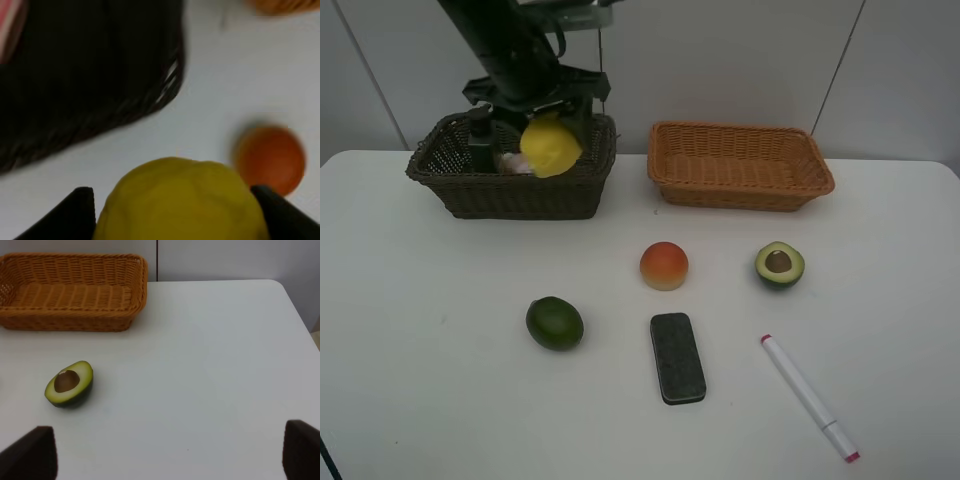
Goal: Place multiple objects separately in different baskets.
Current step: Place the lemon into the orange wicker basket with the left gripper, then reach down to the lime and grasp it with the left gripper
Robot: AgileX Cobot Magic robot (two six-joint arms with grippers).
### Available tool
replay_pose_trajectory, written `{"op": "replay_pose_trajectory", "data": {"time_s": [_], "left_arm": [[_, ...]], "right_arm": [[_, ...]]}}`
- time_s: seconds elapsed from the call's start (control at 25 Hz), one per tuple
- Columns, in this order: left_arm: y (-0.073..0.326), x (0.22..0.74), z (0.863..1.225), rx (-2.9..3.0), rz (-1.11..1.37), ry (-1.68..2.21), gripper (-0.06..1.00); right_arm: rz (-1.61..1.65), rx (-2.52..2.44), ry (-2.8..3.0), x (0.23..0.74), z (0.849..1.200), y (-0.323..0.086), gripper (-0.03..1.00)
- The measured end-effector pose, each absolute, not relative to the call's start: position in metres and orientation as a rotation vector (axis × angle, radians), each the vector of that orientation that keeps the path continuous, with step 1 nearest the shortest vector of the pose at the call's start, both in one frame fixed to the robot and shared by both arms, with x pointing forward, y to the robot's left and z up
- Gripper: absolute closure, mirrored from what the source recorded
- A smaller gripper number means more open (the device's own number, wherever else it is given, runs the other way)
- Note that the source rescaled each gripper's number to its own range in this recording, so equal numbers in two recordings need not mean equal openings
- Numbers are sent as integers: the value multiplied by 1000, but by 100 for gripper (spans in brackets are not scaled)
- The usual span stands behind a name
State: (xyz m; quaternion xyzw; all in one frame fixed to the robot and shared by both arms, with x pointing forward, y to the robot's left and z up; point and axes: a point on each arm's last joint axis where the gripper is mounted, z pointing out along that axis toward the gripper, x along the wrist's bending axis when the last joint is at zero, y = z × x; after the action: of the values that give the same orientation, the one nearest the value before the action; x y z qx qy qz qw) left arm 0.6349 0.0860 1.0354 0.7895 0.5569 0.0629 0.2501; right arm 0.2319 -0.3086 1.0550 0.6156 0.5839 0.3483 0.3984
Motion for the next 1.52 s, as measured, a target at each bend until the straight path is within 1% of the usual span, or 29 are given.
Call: {"op": "replay_pose_trajectory", "data": {"time_s": [0.08, 0.24, 0.4, 0.48, 0.52, 0.56, 0.64, 0.72, 0.84, 0.92, 1.0, 1.12, 1.28, 1.4, 1.52], "left_arm": [[56, 655, 1029, 2122, 197, 1436, 31], [7, 691, 997, 2073, 223, 1340, 31], [-20, 716, 958, 2016, 267, 1277, 31], [-26, 725, 947, 1975, 291, 1251, 31], [-29, 728, 940, 1961, 299, 1242, 29], [-30, 730, 934, 1954, 304, 1240, 24], [-31, 731, 927, 1957, 303, 1242, 6], [-31, 731, 927, 1960, 303, 1242, -2], [-29, 728, 936, 1983, 292, 1246, -5], [-26, 723, 951, 2015, 272, 1256, -6], [-22, 714, 972, 2063, 239, 1272, -6], [-11, 691, 1015, 2167, 152, 1305, -6], [-9, 669, 1059, 2183, 134, 1244, -6], [-16, 648, 1077, 2237, 142, 1144, -6], [-14, 617, 1084, 2355, 122, 1074, -6]], "right_arm": [[882, 1559, 1478, 232, 1055, -309, -2], [882, 1559, 1478, 232, 1055, -309, -2], [882, 1559, 1478, 232, 1055, -309, -2], [882, 1559, 1478, 232, 1055, -309, -2], [882, 1559, 1478, 232, 1055, -309, -2], [882, 1559, 1478, 232, 1055, -309, -2], [882, 1559, 1478, 232, 1055, -309, -2], [882, 1559, 1478, 232, 1055, -309, -2], [882, 1559, 1478, 232, 1055, -309, -2], [882, 1559, 1478, 232, 1055, -309, -2], [882, 1559, 1478, 232, 1055, -309, -2], [882, 1559, 1478, 232, 1055, -309, -2], [882, 1559, 1478, 232, 1055, -309, -2], [882, 1559, 1478, 232, 1055, -309, -2], [882, 1559, 1478, 232, 1055, -309, -2]]}}
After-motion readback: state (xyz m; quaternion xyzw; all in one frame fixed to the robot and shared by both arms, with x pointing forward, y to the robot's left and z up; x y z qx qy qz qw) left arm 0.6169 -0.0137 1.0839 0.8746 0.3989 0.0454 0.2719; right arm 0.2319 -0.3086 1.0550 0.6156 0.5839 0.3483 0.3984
